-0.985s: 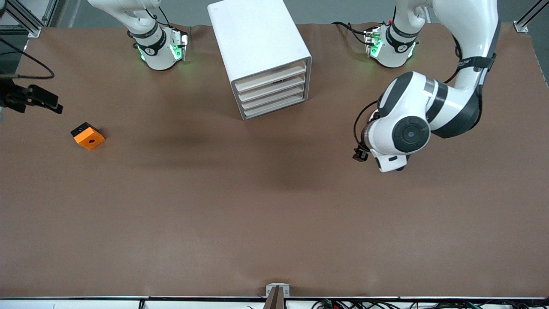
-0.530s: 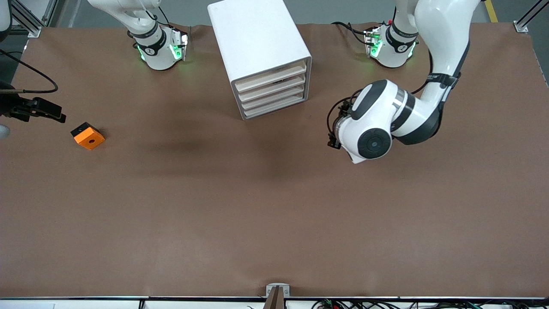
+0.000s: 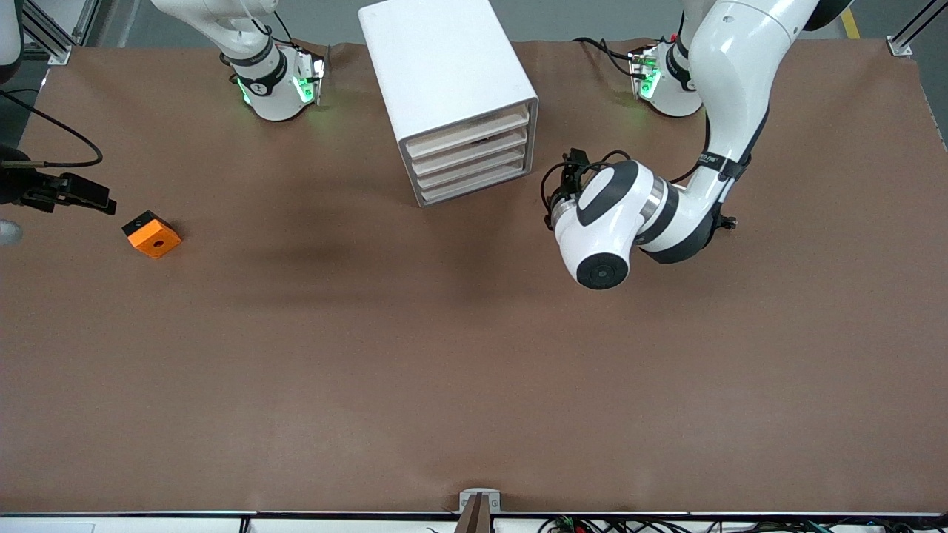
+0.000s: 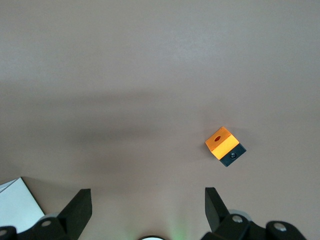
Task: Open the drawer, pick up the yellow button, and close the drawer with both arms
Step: 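Grasp the top drawer's front edge with the left gripper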
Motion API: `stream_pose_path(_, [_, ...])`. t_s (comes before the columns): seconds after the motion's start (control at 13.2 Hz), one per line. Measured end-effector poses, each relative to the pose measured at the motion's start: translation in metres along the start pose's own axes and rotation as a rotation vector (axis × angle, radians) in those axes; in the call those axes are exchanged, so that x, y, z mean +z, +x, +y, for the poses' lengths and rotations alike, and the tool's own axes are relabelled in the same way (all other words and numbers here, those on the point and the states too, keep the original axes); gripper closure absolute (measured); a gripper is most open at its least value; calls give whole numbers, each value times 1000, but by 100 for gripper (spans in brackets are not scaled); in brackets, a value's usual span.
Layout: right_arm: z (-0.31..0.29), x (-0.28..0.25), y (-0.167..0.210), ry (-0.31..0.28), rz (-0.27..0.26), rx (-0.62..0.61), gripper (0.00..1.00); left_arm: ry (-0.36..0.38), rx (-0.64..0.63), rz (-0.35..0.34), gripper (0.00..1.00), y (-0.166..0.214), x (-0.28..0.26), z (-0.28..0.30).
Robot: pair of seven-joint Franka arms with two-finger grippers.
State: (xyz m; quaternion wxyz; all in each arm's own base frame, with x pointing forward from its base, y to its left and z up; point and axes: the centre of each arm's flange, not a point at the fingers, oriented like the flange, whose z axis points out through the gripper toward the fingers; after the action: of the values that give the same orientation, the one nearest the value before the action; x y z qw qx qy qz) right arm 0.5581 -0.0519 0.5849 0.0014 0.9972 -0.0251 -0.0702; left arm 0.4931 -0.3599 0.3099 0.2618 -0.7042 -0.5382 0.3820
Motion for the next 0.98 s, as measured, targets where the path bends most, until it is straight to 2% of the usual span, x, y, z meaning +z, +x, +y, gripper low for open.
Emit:
stream_pose_path(0.38, [0,0,0,0,-1,2,0,129,-64,-64,0,-7,22,10])
stream_pose_path(0.68, [1,0,0,0,-1,2,0,214,-65,-162,0,-11,35,22])
stream_pose_path(0.98, [1,1,0,0,-1,4,0,276,-147,-240,0,-14,34,25])
